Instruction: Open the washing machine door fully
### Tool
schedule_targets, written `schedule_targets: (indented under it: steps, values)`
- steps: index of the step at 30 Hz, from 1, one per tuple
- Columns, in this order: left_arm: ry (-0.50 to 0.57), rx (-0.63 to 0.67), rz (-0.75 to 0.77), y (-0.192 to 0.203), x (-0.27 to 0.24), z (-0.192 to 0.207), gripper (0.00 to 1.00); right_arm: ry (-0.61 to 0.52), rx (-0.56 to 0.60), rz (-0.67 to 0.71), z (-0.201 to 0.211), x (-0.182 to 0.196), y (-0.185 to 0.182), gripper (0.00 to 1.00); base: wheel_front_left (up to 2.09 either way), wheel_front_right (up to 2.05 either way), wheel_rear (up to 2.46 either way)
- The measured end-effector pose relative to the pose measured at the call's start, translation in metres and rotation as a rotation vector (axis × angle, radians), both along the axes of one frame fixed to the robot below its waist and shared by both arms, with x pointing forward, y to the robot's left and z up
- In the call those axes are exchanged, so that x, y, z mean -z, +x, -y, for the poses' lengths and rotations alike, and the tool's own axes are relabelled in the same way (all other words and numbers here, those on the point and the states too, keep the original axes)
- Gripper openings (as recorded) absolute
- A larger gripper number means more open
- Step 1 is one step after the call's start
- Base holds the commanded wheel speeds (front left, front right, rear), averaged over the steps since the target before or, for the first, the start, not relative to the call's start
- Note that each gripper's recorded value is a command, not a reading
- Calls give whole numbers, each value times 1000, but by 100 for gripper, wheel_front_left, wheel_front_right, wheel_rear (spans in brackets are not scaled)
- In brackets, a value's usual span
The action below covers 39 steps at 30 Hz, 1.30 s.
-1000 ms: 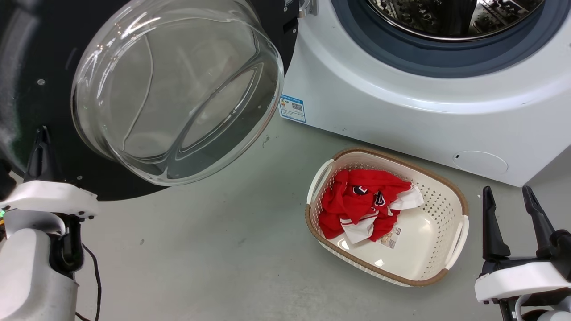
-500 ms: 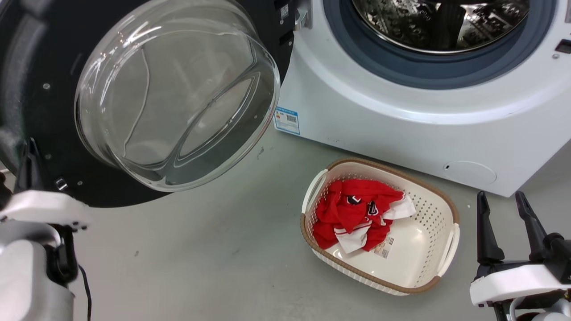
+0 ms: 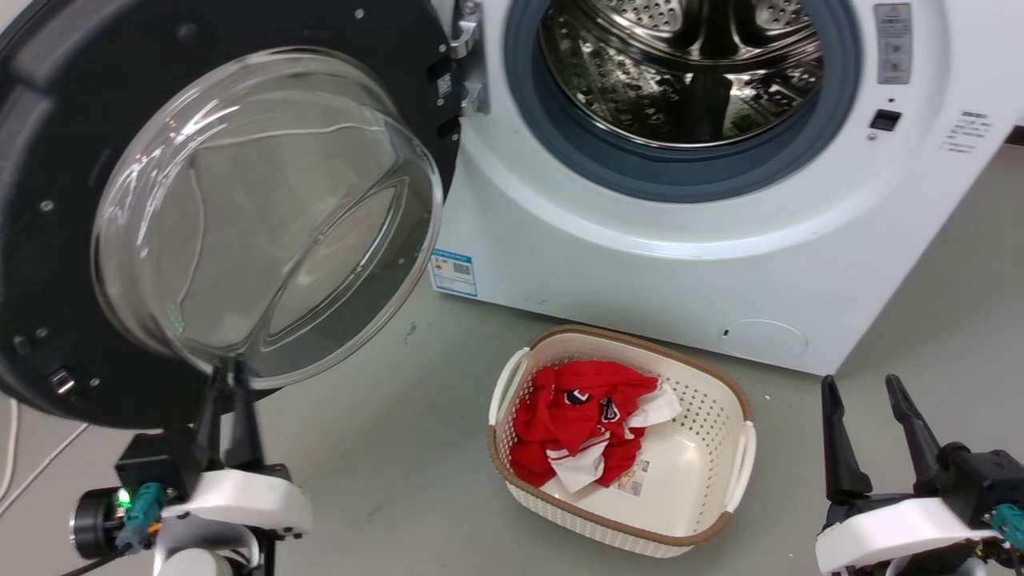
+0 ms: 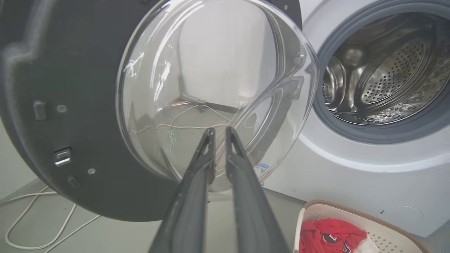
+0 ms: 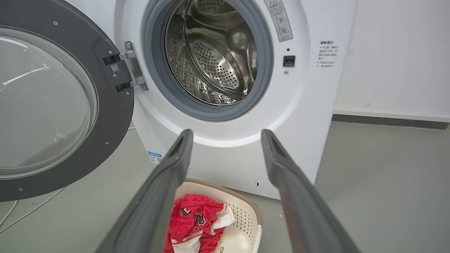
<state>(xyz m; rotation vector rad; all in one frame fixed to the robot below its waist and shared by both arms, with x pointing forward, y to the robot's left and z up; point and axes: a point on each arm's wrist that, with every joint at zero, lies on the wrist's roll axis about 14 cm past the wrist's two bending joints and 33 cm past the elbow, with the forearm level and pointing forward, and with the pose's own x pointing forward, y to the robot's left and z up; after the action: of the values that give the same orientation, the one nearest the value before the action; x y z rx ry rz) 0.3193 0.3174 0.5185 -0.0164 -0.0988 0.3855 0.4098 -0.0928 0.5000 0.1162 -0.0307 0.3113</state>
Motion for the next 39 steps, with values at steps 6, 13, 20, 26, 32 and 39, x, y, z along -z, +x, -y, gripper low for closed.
schedule_targets:
  steps: [6, 13, 20, 26, 32, 39]
  values:
    - [-8, 153, 26, 24, -4, 53, 100, -17, 42, 20, 16, -6, -9, 100, 0, 0, 0]
    - [-2, 315, 70, 56, -18, 106, 100, -37, 109, 42, 40, -12, -19, 100, 0, 0, 0]
    - [11, 388, 79, 71, -21, 134, 100, -47, 175, 50, 63, -16, -28, 100, 0, 0, 0]
    - [11, 404, 64, 67, -15, 141, 100, -50, 207, 67, 74, -21, -31, 100, 0, 0, 0]
    - [4, 396, 66, 64, -15, 141, 100, -49, 207, 76, 74, -24, -32, 100, 0, 0, 0]
    - [3, 389, 79, 62, -19, 140, 100, -48, 212, 80, 76, -25, -33, 100, 0, 0, 0]
